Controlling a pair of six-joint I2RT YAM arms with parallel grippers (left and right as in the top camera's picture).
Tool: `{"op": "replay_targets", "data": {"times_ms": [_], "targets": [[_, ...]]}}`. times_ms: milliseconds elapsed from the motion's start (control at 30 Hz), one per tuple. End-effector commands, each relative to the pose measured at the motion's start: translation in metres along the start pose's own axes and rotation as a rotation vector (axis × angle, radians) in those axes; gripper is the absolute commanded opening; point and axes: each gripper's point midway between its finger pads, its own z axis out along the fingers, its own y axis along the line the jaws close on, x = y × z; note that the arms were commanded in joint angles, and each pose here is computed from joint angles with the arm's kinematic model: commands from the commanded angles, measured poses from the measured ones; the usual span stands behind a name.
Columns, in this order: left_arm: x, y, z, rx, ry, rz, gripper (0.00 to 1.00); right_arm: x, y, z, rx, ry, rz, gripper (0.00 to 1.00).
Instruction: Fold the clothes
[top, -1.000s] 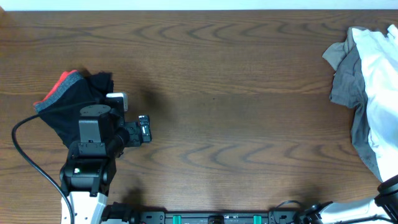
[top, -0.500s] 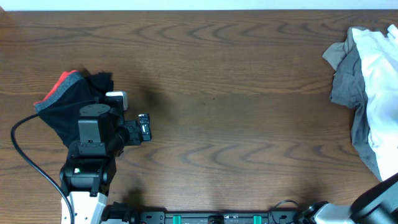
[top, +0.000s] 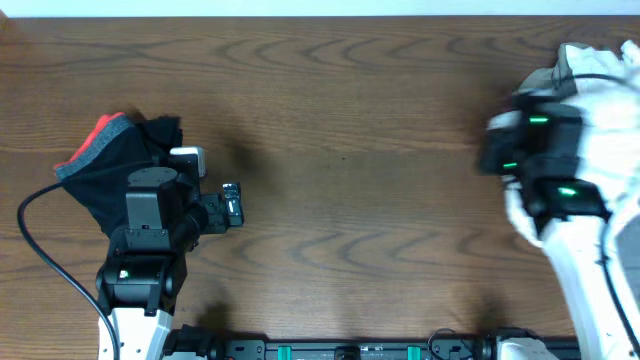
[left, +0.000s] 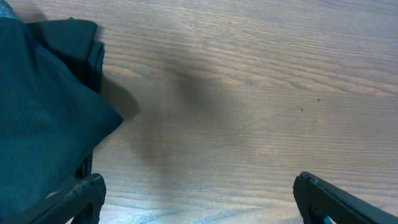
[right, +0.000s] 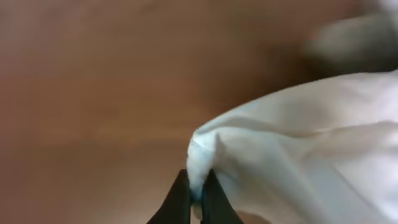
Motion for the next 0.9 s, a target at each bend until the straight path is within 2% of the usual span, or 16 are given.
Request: {"op": "replay_targets", "data": {"times_ms": [0,100,133,200,267,467,533,600,733,867], "targets": [[-0.008,-0.003,-0.005,0.013,-0.021,-0.009,0.98,0.031,0.071,0.015,-0.166,0.111,-0.143,0.01],[-0.008,-0.003,-0.005,0.013,-0.021,-0.009,0.98,0.068,0.119,0.028,-0.256,0.209,-0.312,0.07],[-0.008,-0.003,-0.005,0.013,-0.021,-0.009,0.98,0.077,0.13,0.031,-0.276,0.231,-0.36,0.13],[-0.008,-0.003,-0.005,0.013,-0.021,-0.009,0.98,0.092,0.146,0.038,-0.287,0.253,-0.431,0.33],[-0.008,-0.003,-0.005,0.013,-0.021,-0.009,0.98,0.091,0.149,0.041,-0.26,0.237,-0.456,0.45],[-0.007,-0.004,-0.005,0.019,-0.016,-0.01,0.98,0.042,0.112,0.023,-0.057,0.1,-0.295,0.5],[-0.008,-0.01,-0.005,0.058,-0.015,-0.009,0.98,0.023,0.094,0.008,-0.027,0.043,-0.23,0.56],[-0.009,-0.019,-0.005,0.103,-0.018,-0.006,0.98,0.012,0.072,-0.006,0.009,0.014,-0.169,0.57],[-0.01,-0.041,0.002,0.197,-0.004,0.023,0.98,0.013,0.02,-0.028,0.112,0.033,-0.027,0.58],[-0.004,-0.07,0.023,0.265,0.047,0.067,0.98,0.031,-0.027,-0.044,0.219,0.1,0.124,0.67]]}}
